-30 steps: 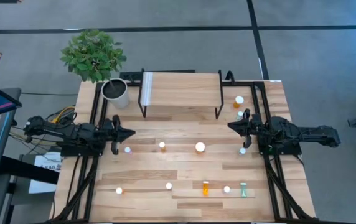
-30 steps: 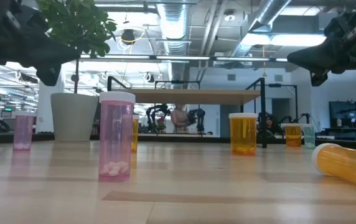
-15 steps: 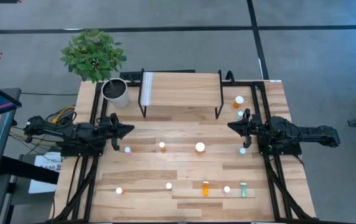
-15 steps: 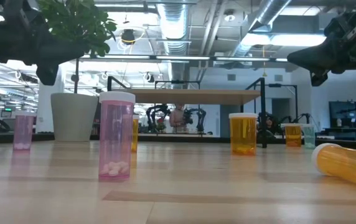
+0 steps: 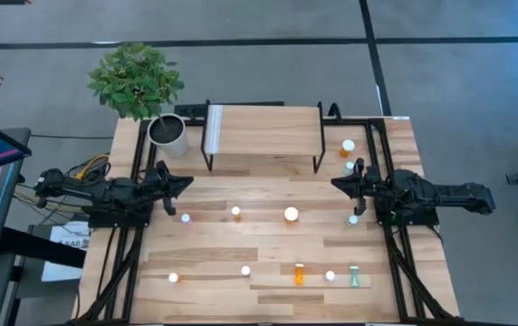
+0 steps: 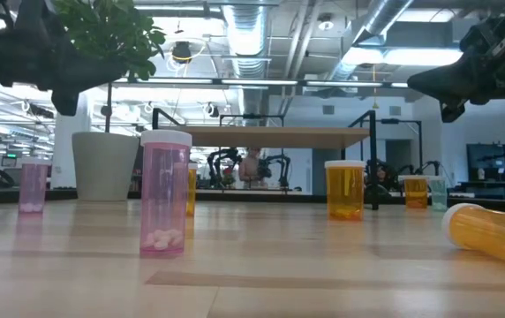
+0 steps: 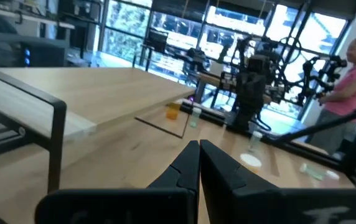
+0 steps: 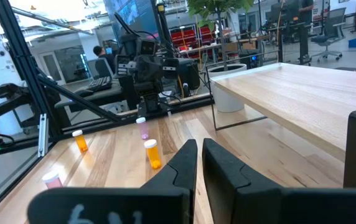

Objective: Pick and place medicine bottles onto shelf by color
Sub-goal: Put the top pink pill bottle on the shelf

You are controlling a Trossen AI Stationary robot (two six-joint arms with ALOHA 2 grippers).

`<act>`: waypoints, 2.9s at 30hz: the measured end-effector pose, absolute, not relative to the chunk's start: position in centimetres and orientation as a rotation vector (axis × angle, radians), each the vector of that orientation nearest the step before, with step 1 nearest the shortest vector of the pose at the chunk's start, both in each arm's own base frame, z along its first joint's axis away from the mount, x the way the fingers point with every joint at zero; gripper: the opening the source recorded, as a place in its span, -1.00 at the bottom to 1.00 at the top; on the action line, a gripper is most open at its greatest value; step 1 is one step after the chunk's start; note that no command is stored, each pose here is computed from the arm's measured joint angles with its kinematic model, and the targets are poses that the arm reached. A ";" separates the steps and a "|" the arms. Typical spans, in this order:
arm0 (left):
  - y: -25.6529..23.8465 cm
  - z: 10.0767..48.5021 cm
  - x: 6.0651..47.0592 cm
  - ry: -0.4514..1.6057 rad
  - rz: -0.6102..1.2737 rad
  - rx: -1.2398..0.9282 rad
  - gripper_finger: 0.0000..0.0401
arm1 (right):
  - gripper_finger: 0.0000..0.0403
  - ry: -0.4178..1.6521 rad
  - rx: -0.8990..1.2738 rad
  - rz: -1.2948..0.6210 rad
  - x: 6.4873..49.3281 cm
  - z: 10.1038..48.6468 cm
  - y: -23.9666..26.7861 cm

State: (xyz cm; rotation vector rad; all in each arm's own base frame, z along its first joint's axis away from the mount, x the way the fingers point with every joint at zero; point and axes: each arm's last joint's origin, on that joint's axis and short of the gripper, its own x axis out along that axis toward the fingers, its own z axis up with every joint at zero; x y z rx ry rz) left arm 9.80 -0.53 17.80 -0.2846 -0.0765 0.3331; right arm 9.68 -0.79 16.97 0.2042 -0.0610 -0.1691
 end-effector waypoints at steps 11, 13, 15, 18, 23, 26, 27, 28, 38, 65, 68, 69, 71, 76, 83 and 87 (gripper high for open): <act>-0.5 21.2 9.0 -0.067 0.288 -0.200 -1.00 | -0.74 -0.061 0.204 -0.169 9.7 17.0 -0.8; -0.4 21.6 8.8 -0.019 0.293 -0.200 -1.00 | -0.74 -0.060 0.204 -0.169 9.7 17.0 -0.8; -0.4 21.9 8.7 0.041 0.301 -0.201 -1.00 | -0.74 -0.060 0.204 -0.169 9.7 17.0 -0.8; -0.4 23.3 8.7 0.078 0.311 -0.176 -1.00 | -0.74 -0.061 0.204 -0.169 9.7 17.0 -0.8; -0.7 26.3 9.8 0.174 0.292 -0.124 -1.00 | -0.74 -0.060 0.204 -0.169 9.7 17.0 -0.8; -0.9 27.4 10.7 0.243 0.283 -0.101 -1.00 | -0.74 -0.061 0.204 -0.169 9.7 17.0 -0.8; -1.0 27.5 11.0 0.270 0.284 -0.091 -1.00 | -0.74 -0.061 0.204 -0.169 9.7 17.0 -0.8; -1.1 27.5 11.4 0.293 0.279 -0.084 -1.00 | -0.74 -0.061 0.204 -0.169 9.7 17.0 -0.8; -1.7 25.8 14.1 0.465 0.236 0.126 -1.00 | -0.74 -0.061 0.204 -0.169 9.7 17.0 -0.8; -2.7 22.0 12.8 0.928 0.194 -0.300 -0.72 | -0.74 -0.061 0.204 -0.169 9.7 17.0 -0.8; -2.8 22.0 12.7 0.931 0.190 -0.286 -0.48 | -0.74 -0.061 0.204 -0.169 9.7 17.0 -0.8; -2.9 22.0 12.7 0.930 0.185 -0.284 -0.40 | -0.74 -0.061 0.204 -0.169 9.7 17.0 -0.8; -3.0 22.0 12.6 0.928 0.180 -0.274 -0.25 | -0.74 -0.061 0.204 -0.169 9.7 17.0 -0.8; -3.4 22.0 12.5 0.927 0.171 -0.274 0.02 | -0.74 -0.061 0.204 -0.169 9.7 17.0 -0.8; -3.6 22.0 12.5 0.902 0.222 -0.295 0.10 | -0.74 -0.061 0.204 -0.169 9.7 17.0 -0.8; -3.8 22.0 12.4 0.901 0.212 -0.283 0.10 | -0.74 -0.060 0.204 -0.169 9.7 17.0 -0.8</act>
